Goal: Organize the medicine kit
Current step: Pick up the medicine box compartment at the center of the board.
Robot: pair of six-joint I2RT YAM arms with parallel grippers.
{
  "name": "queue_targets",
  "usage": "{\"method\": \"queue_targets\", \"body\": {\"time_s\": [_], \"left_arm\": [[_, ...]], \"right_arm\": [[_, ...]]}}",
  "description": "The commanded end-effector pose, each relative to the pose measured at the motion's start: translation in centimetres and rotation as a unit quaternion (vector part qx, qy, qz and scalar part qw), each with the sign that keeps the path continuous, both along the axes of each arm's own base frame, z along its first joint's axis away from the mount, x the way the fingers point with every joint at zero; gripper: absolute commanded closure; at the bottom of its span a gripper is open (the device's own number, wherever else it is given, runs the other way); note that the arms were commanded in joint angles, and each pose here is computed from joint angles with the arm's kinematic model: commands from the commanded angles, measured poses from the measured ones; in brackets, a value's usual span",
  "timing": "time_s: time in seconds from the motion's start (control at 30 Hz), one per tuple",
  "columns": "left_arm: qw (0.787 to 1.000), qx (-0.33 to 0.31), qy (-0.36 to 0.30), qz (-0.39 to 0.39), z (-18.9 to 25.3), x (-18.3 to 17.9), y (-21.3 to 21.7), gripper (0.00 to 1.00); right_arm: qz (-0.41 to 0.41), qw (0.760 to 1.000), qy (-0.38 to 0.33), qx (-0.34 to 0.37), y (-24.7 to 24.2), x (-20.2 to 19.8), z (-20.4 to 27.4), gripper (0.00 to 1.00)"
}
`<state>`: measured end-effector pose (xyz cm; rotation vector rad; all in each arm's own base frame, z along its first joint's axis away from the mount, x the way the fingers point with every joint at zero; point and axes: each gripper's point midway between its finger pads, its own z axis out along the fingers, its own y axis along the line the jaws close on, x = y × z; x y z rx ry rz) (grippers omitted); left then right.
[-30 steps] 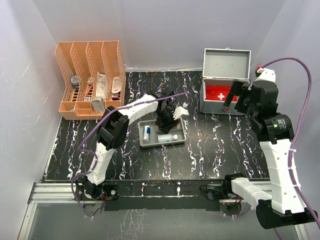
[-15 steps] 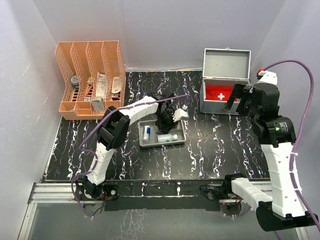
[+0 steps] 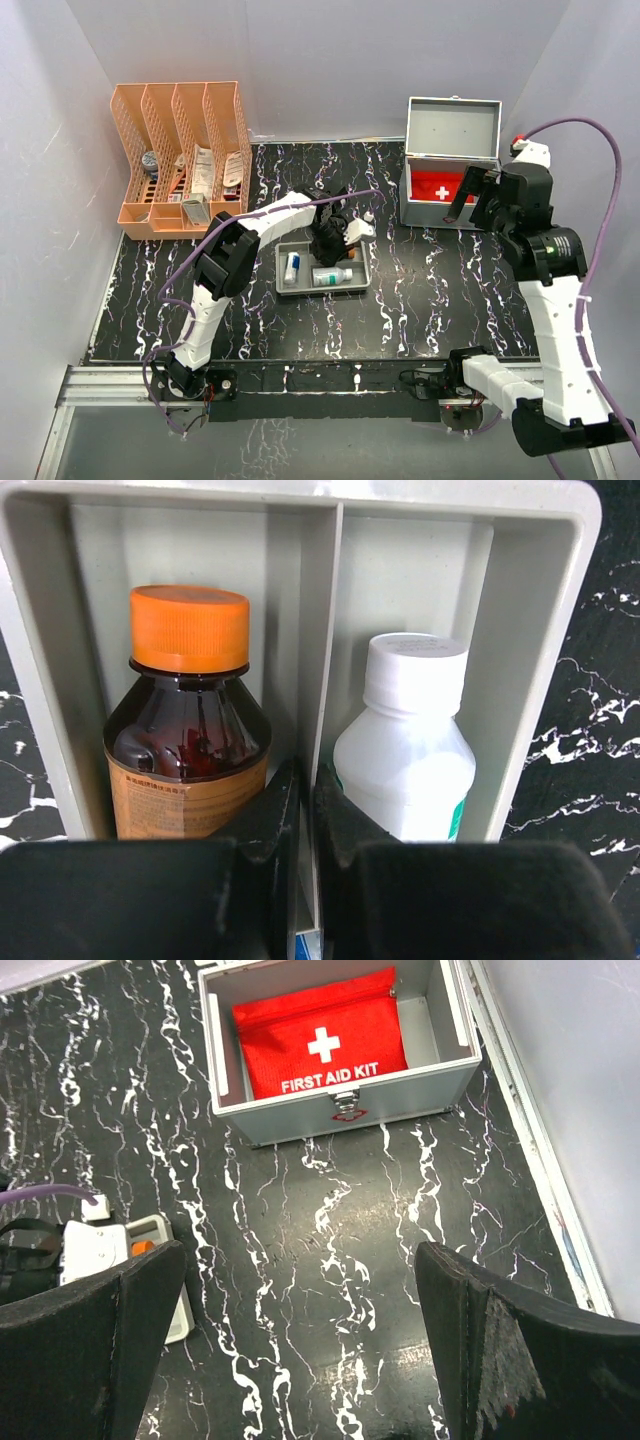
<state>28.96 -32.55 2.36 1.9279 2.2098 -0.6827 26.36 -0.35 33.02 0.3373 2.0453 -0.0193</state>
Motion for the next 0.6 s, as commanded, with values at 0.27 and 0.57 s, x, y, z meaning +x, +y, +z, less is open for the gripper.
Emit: {"method": "queue_targets", "body": {"time_s": [0.27,0.57], "left_arm": [[0.995,0.045,0.083,0.016,0.3,-2.7,2.8,1.0],[0.995,0.036,0.085,0.037,0.6,-2.9,2.8,1.0]], "right_arm": [[0.006,0.996,0.078,-0.04,-0.5,9.8,-3.6,0.02],[0.056,0.992,0.107,-0.027,-0.6,16.8,-6.5,0.19]]}}
